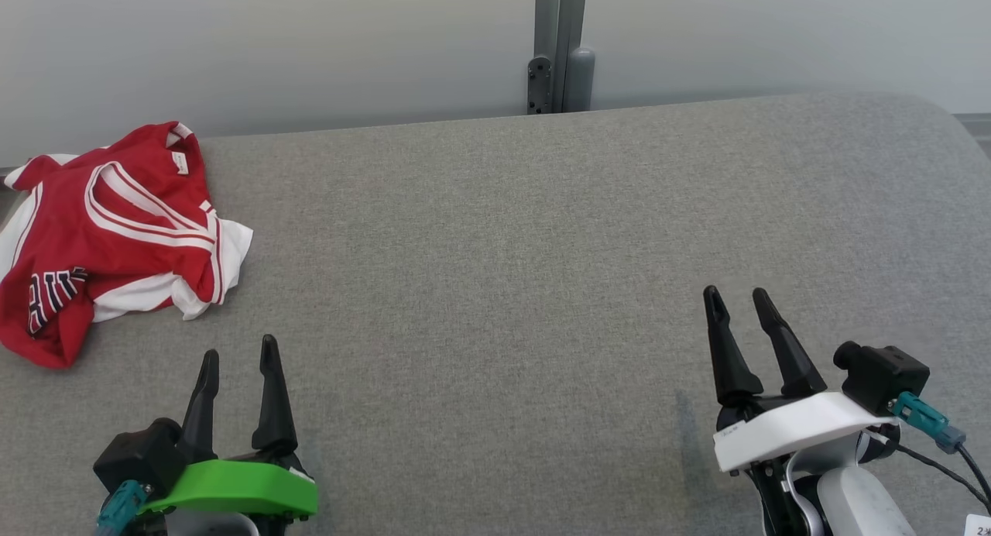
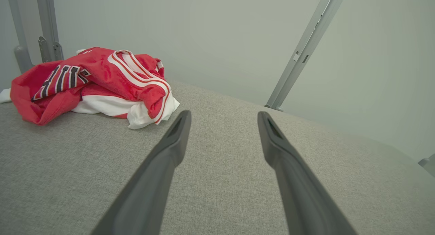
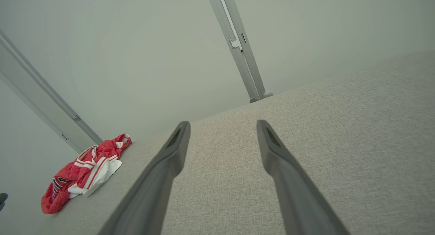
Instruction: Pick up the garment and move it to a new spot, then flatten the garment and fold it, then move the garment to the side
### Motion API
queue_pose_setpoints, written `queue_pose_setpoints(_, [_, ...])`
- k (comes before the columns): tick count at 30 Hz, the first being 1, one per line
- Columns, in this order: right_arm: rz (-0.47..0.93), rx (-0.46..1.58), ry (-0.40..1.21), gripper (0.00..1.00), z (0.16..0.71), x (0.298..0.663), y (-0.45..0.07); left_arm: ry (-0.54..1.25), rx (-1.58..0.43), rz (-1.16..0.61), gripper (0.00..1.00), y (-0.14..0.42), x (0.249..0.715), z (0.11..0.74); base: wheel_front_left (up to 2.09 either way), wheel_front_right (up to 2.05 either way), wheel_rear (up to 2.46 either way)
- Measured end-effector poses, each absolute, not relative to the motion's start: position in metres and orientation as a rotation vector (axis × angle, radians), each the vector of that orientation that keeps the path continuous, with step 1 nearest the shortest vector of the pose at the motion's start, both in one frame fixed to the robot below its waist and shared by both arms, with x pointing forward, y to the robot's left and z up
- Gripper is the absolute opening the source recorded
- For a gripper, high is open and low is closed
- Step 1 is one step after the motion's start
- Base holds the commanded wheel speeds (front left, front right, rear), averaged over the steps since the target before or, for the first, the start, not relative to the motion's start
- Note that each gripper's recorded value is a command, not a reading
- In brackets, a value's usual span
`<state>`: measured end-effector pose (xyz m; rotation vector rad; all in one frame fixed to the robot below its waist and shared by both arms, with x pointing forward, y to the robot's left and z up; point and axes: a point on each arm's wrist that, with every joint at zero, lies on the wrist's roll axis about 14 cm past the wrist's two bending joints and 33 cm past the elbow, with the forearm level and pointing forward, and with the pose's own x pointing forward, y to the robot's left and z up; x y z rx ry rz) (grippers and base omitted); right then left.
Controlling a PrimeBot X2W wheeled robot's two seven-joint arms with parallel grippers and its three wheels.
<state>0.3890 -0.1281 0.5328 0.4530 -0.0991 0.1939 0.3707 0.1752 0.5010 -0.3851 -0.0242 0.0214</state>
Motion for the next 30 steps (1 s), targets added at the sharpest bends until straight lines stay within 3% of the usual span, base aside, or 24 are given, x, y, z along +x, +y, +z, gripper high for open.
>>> queue_pose_setpoints(30, [0.253, 0.201, -0.147, 1.0, 0.535, 0.386, -0.113, -0.035, -0.176, -0.017, 1.0, 0.166, 0.363, 0.494, 0.0, 0.0, 0.0])
